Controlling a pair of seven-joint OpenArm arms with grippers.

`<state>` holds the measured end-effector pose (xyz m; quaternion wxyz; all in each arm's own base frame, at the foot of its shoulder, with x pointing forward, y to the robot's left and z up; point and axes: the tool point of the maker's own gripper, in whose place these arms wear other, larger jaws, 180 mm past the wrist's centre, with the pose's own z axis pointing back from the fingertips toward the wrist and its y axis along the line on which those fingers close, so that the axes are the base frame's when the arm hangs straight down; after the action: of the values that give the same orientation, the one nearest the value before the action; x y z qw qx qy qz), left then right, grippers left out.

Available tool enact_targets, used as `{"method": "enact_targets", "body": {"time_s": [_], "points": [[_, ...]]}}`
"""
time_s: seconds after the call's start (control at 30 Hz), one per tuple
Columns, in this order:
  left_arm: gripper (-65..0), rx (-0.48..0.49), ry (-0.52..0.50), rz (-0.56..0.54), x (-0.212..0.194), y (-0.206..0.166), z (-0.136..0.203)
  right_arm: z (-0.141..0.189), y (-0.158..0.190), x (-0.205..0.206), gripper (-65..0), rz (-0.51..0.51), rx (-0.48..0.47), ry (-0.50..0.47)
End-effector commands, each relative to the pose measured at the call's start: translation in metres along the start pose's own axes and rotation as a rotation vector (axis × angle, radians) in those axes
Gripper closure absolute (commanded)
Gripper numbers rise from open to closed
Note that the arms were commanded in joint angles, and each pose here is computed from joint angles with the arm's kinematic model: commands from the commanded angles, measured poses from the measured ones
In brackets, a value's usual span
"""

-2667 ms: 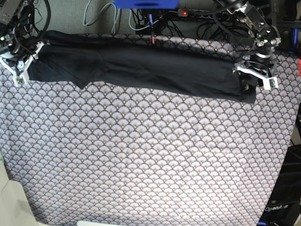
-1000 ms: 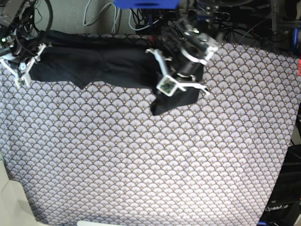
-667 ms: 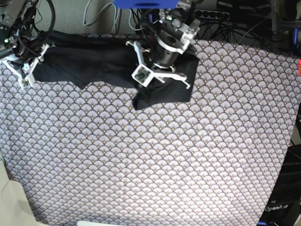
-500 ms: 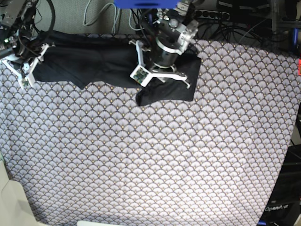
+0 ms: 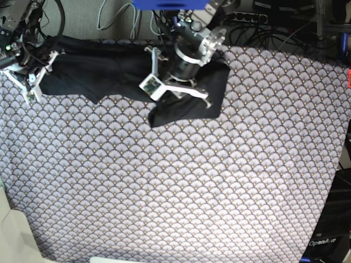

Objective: Fold the T-shirt properly
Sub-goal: 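Lift the hem end with the left gripper and carry it toward the right gripper, then lay the carried hem end down onto the shirt's middle with the left gripper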

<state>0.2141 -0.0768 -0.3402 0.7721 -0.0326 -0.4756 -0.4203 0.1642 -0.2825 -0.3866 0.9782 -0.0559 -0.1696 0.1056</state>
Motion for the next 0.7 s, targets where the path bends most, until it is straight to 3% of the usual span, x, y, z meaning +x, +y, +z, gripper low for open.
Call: {"method": "enact_targets", "body": {"time_s": [0.0,0.23,0.67], "points": [[-1.4,-0.135,-0.045,-0.031,0.012,-0.05,0.016,0.005,-0.007,0.007,-22.8,0.007,-0.023,-0.021],[-1.4,-0.247,-0.075,-0.169,0.004,-0.083,0.031,0.005,-0.007,0.007,-22.8,0.007,-0.023,-0.021],[-1.7,-0.285,-0.066,-0.224,-0.01,-0.09,0.04,0.005,-0.007,0.007,-22.8,0.007,-0.023,-0.021]]}}
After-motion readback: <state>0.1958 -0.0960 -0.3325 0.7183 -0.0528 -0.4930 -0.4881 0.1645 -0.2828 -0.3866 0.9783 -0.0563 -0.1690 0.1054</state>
